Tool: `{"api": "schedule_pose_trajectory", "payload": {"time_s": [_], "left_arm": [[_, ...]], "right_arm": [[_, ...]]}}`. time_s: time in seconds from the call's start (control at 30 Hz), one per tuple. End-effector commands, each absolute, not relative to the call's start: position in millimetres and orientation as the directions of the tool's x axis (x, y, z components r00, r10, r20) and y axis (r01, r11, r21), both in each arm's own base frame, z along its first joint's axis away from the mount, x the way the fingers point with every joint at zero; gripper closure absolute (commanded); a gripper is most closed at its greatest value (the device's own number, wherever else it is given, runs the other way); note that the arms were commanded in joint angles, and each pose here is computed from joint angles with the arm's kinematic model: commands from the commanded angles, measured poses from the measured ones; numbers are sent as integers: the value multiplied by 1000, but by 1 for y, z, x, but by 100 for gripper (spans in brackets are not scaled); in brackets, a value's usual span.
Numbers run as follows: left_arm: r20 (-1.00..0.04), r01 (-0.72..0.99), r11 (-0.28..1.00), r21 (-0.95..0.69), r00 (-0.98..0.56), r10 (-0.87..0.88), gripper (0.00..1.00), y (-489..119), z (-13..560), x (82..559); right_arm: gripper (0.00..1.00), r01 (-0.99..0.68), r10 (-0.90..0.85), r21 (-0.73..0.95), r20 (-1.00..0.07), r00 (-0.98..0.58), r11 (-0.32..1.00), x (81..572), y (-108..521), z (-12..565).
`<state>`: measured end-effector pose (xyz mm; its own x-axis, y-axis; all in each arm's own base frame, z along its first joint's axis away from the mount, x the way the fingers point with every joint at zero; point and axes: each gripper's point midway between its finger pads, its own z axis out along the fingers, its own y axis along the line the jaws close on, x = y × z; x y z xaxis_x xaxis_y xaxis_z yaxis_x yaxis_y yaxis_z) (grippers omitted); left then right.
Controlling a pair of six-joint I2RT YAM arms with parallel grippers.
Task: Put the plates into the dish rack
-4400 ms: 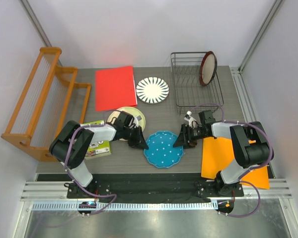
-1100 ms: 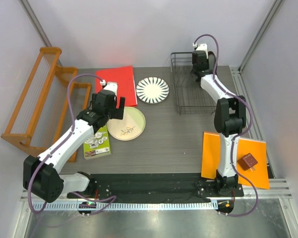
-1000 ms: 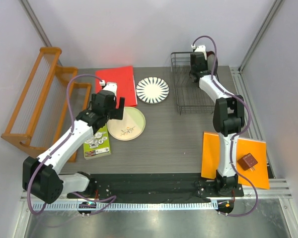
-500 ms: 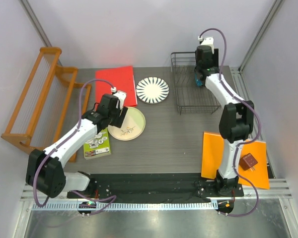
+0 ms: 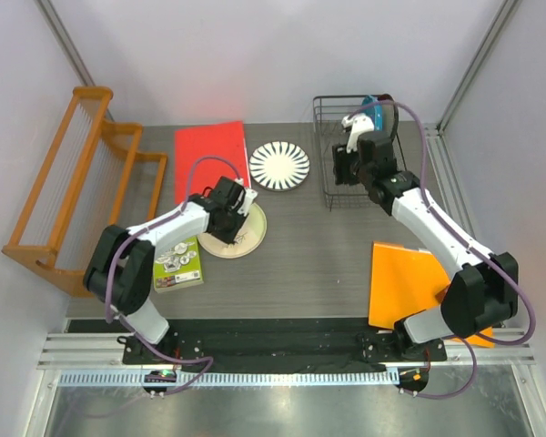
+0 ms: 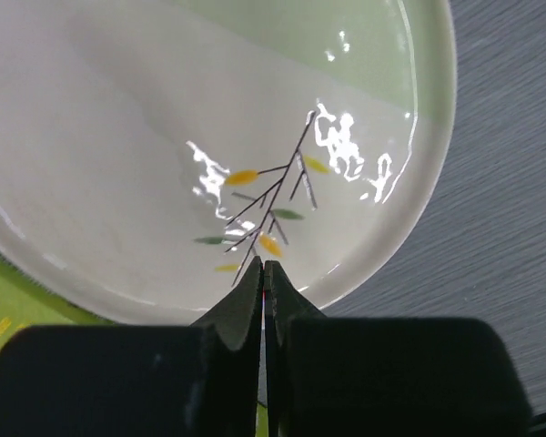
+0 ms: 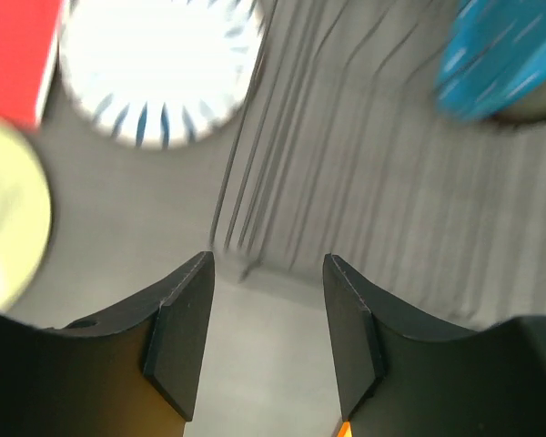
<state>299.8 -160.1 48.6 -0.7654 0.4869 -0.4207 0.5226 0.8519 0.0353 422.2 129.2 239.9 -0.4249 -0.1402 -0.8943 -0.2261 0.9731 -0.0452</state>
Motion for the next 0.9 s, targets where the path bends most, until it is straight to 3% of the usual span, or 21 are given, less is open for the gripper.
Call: {"api": "schedule_pose_trajectory", "payload": {"time_s": [0.0,0.3,0.53,0.77,0.87], "left_arm": [[-418,582,813,-19,-743,523,100,-193,47,299],[-327,672,738,-60,-712,622,100,-243,19,271],[-317,782,615,-98,-610,726,100,-294,18,225],[-348,883,462,-85,-461,816,100,-347,29,177],[-397,905,425,-7,-393,830,97,-369,46,175]], "right_arm": [[44,-340,-117,85,-837,-534,937,378,151,206],[43,-312,-59,169,-792,-608,935,333,144,173],[43,-292,-21,208,-781,-624,934,298,133,164],[42,-251,0,214,-761,-649,944,278,116,154],[42,-236,2,209,-753,-658,949,275,110,151]]}}
